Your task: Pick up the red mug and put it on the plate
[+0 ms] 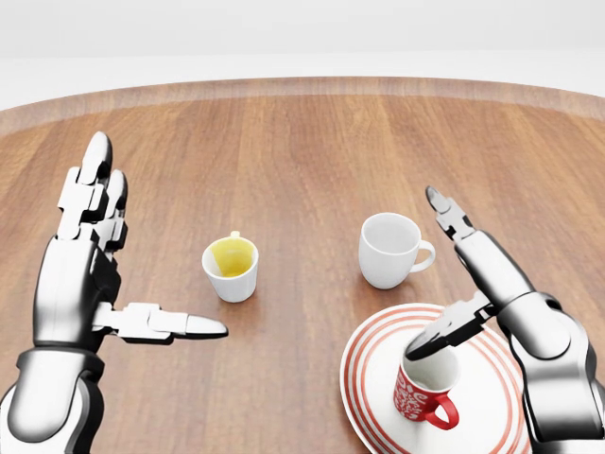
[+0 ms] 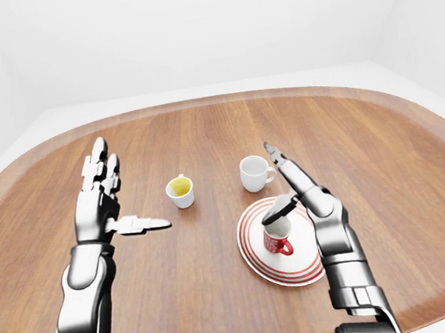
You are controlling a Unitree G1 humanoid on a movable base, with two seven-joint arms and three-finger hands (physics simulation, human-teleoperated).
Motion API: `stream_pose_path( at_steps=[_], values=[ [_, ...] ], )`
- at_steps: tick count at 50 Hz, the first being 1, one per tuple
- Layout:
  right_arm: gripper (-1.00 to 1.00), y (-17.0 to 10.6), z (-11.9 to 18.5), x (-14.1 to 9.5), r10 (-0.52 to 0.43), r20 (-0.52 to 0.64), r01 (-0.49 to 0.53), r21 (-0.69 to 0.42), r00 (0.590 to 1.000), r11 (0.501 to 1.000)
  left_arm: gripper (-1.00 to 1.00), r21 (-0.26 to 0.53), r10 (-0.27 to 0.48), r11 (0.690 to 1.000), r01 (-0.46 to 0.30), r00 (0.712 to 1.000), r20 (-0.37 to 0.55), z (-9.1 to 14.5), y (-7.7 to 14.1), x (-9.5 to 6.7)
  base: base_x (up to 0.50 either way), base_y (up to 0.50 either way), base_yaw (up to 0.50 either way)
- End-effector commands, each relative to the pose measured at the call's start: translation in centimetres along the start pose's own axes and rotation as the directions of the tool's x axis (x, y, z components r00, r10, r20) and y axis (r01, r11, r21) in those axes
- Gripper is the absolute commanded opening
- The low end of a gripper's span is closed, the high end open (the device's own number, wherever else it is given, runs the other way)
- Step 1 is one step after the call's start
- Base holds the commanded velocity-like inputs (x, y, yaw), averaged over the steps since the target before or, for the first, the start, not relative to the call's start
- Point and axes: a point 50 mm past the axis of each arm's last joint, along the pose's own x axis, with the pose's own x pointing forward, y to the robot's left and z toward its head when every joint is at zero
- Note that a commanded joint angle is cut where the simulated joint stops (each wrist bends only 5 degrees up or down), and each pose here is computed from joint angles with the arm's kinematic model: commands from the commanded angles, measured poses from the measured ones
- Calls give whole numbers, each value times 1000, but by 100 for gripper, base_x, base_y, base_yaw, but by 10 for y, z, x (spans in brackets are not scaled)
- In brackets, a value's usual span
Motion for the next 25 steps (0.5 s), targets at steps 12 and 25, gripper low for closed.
stream_pose_path(
  at_steps=[12,25],
  values=[
    [100,-33,106,-36,-42,415,121,-167,909,979,100,14,-6,1000,3,988,154,36,0,-3,0,0,0],
    [100,-43,135,-58,-42,528,190,-229,848,955,100,25,-11,1000,6,979,202,47,1,-5,0,0,0]
  ],
)
